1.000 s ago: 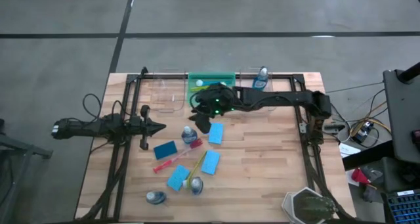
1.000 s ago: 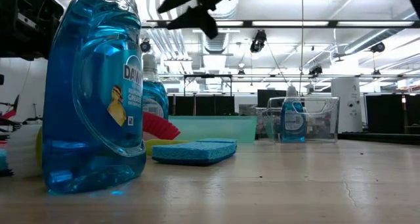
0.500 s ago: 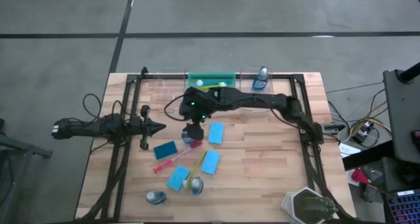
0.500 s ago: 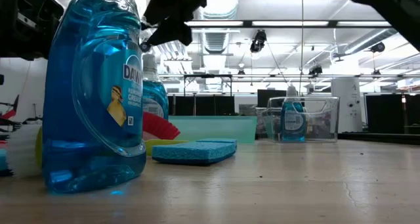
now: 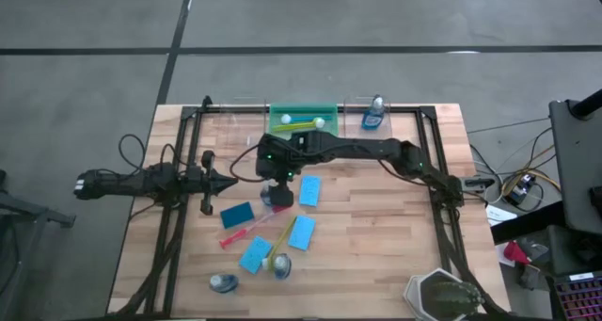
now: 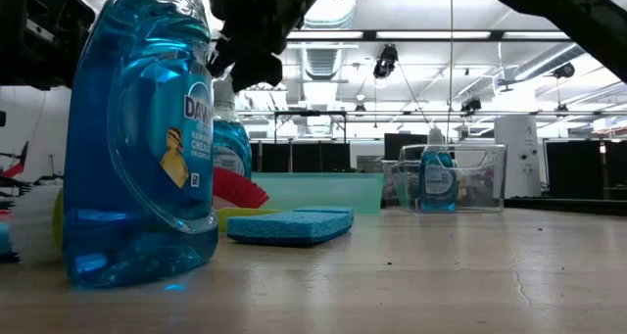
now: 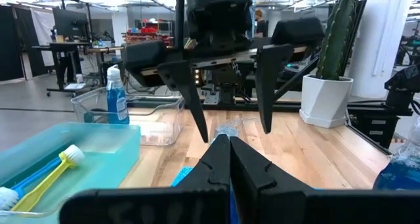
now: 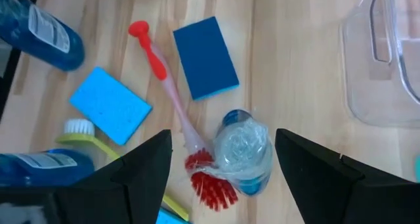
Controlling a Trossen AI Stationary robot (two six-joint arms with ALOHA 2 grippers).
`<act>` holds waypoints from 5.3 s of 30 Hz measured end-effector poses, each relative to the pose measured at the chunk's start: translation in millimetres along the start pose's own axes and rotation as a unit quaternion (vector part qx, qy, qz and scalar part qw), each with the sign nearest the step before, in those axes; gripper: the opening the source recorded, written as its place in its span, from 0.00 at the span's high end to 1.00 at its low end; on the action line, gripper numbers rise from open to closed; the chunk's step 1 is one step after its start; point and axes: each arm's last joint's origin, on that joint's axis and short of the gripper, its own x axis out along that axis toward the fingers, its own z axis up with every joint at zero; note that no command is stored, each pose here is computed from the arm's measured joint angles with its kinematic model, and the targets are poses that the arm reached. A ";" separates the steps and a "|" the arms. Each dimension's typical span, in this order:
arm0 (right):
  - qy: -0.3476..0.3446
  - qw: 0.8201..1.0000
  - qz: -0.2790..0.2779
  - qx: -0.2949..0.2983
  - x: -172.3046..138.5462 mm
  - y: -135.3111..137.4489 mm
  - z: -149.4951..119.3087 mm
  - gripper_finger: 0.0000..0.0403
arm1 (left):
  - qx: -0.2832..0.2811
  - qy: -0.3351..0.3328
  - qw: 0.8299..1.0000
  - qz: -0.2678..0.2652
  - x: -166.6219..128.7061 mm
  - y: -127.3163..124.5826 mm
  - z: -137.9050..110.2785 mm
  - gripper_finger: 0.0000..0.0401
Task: Pick & Place Kitchen Sink Supplies
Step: Put the blue dishwashing liquid bottle into the right transparent bin
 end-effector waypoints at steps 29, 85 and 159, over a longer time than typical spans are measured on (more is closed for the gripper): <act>0.011 1.000 -0.009 0.028 23.7 -7.0 -12.9 0.56 | 0.000 0.000 1.000 0.000 0.0 0.0 0.0 0.99; -0.003 0.859 -0.378 0.346 -208.9 -48.3 -45.2 0.64 | 0.000 0.000 1.000 0.000 0.0 0.0 -0.1 0.99; -0.133 0.621 -0.467 0.615 -148.4 -140.1 -166.7 0.64 | 0.000 0.001 1.000 0.000 0.1 0.0 -0.1 0.99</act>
